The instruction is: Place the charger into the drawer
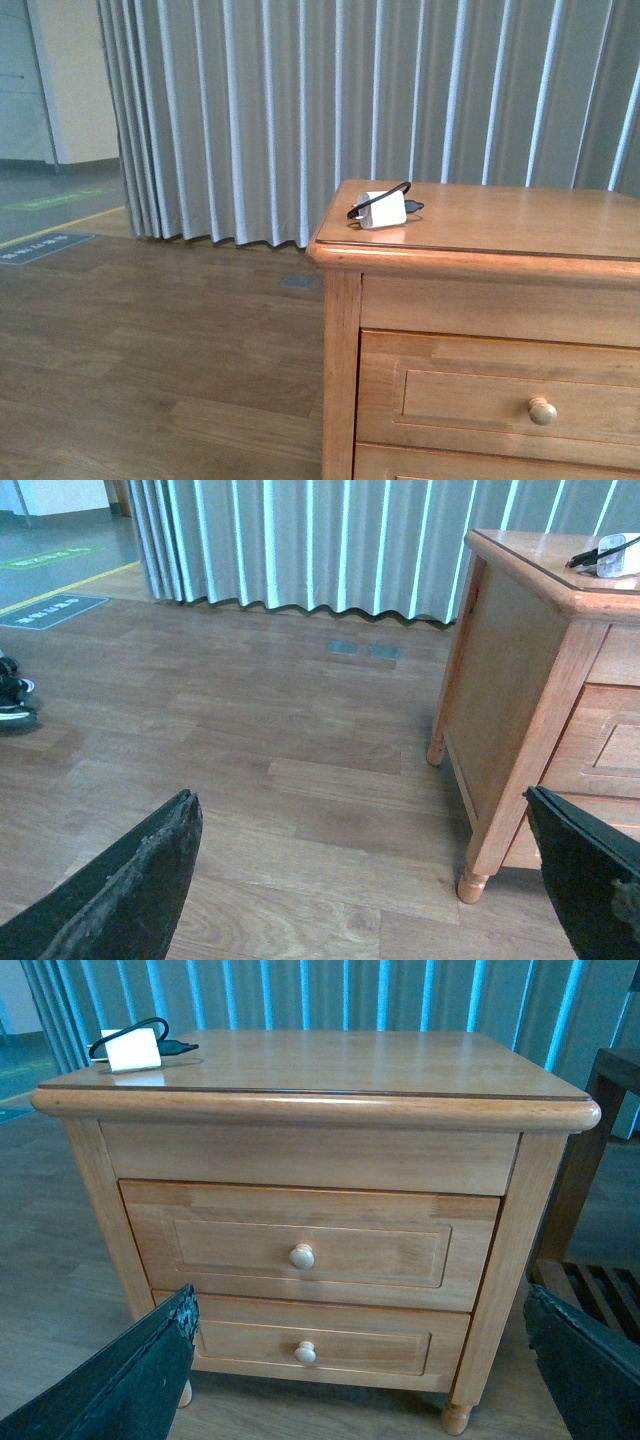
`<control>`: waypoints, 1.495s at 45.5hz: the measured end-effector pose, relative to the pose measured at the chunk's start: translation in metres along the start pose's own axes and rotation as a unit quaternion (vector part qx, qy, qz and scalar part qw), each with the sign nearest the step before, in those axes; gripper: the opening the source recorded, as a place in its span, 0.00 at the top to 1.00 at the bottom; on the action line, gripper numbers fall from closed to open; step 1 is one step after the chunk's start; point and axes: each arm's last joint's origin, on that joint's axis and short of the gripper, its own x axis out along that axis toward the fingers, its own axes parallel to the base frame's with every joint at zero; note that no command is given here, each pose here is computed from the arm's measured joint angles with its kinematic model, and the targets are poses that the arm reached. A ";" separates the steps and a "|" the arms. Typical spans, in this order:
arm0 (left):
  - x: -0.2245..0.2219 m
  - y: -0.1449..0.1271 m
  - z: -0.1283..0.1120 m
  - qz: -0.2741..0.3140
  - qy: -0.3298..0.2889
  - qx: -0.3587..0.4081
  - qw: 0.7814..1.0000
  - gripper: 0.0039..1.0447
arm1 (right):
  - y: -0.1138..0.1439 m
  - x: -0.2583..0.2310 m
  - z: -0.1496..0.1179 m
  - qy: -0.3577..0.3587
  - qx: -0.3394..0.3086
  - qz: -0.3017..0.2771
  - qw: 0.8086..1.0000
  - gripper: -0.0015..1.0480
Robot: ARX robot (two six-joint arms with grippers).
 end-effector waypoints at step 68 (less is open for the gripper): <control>0.000 0.000 0.000 0.000 0.000 0.000 1.000 0.06 | 0.022 0.032 -0.005 0.064 -0.079 0.117 0.988 0.08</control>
